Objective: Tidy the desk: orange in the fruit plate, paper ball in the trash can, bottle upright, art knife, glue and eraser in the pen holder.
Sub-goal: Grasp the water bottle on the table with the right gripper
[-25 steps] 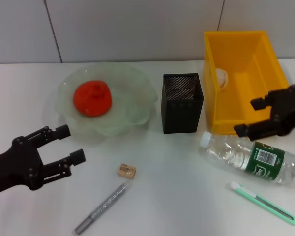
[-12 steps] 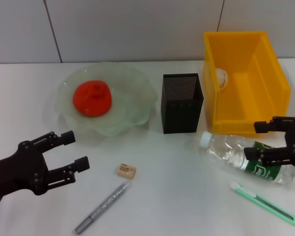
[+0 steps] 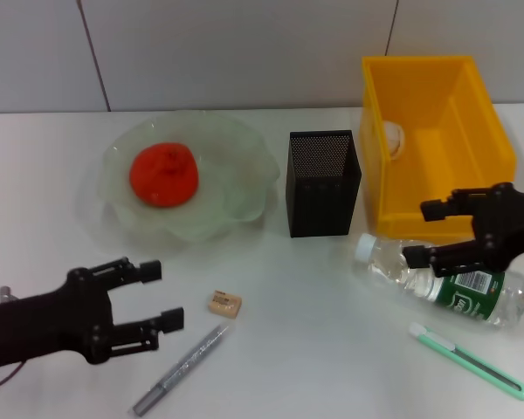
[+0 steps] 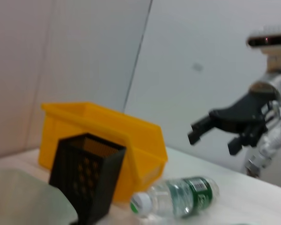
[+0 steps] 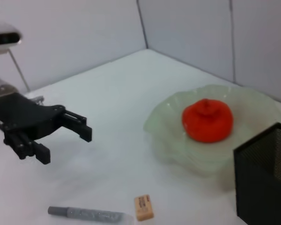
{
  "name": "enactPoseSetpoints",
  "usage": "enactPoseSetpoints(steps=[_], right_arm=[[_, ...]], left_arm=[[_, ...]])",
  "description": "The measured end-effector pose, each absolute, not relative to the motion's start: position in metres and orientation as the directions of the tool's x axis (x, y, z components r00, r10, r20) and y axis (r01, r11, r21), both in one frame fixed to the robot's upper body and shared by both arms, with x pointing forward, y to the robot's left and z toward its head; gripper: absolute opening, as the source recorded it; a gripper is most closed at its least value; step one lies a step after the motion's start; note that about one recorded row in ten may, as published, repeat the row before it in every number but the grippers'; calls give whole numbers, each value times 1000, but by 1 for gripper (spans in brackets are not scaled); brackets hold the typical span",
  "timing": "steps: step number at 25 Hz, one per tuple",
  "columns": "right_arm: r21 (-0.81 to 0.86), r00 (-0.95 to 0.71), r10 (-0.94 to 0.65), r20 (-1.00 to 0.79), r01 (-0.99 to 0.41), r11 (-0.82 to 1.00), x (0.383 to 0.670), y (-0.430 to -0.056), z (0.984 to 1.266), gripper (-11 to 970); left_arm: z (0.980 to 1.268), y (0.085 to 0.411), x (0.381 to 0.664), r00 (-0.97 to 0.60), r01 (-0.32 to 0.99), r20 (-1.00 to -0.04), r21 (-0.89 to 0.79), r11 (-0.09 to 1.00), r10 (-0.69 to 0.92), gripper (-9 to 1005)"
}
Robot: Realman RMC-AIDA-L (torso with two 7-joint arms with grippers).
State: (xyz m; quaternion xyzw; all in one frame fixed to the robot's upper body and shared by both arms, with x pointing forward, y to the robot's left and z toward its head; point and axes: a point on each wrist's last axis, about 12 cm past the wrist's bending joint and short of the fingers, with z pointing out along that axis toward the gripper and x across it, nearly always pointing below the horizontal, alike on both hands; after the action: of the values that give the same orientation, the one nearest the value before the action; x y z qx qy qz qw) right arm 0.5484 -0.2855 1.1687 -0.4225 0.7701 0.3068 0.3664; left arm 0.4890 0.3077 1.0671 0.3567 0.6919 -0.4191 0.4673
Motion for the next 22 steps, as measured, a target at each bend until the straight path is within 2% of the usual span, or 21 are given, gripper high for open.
enactPoseSetpoints(steps=[13, 22], right_arm=[[91, -413, -626, -662, -873, 479, 571, -238, 1214, 839], [34, -483, -744, -462, -848, 529, 587, -208, 1228, 839]], left_arm=[[1085, 311, 487, -320, 911, -938, -265, 317, 135, 809], [1091, 303, 493, -328, 924, -932, -282, 257, 156, 802]])
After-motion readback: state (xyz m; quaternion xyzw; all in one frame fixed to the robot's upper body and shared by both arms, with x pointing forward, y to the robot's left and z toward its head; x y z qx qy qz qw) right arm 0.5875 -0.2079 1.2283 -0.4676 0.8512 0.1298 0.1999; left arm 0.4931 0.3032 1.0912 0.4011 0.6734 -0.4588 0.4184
